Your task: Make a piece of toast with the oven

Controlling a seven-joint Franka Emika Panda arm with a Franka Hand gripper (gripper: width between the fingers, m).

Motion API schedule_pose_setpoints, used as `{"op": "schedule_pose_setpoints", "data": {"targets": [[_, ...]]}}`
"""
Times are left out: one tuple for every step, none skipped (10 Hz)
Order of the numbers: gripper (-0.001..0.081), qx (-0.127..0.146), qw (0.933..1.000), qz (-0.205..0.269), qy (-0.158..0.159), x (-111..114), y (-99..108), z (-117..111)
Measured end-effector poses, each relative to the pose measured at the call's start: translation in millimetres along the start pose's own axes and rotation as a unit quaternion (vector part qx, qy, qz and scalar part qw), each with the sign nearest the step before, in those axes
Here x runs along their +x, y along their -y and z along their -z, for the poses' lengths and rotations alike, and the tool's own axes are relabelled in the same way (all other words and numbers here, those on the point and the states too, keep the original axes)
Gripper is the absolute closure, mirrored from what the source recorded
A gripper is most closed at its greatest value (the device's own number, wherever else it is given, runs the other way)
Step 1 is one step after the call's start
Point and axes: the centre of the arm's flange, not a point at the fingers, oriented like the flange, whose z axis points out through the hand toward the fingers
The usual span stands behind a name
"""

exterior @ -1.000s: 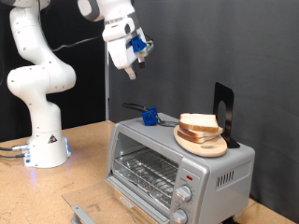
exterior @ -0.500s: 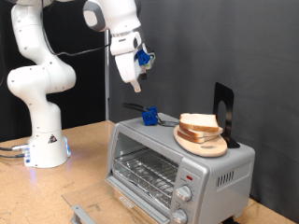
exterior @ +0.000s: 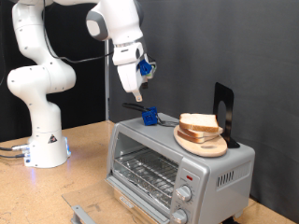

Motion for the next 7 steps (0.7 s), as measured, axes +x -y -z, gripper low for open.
{"op": "schedule_pose_setpoints", "data": {"targets": [[0.0124, -0.005, 0.9999, 0.009, -0.008, -2.7, 2.1, -6.9], [0.0124, -0.014, 0.9996, 0.018, -0.016, -5.8, 5.0, -13.5], [0.0124, -0.024, 0.9991, 0.024, -0.024, -8.9, 8.0, -19.3], [0.0124, -0.031, 0.9988, 0.023, -0.030, -11.7, 11.5, -23.8], [0.0124, -0.035, 0.9986, 0.016, -0.036, -13.8, 14.6, -26.8], [0.0124, -0.039, 0.9983, 0.005, -0.042, -14.9, 16.8, -28.9], [0.0124, -0.045, 0.9979, -0.008, -0.046, -15.9, 18.0, -30.8]]}}
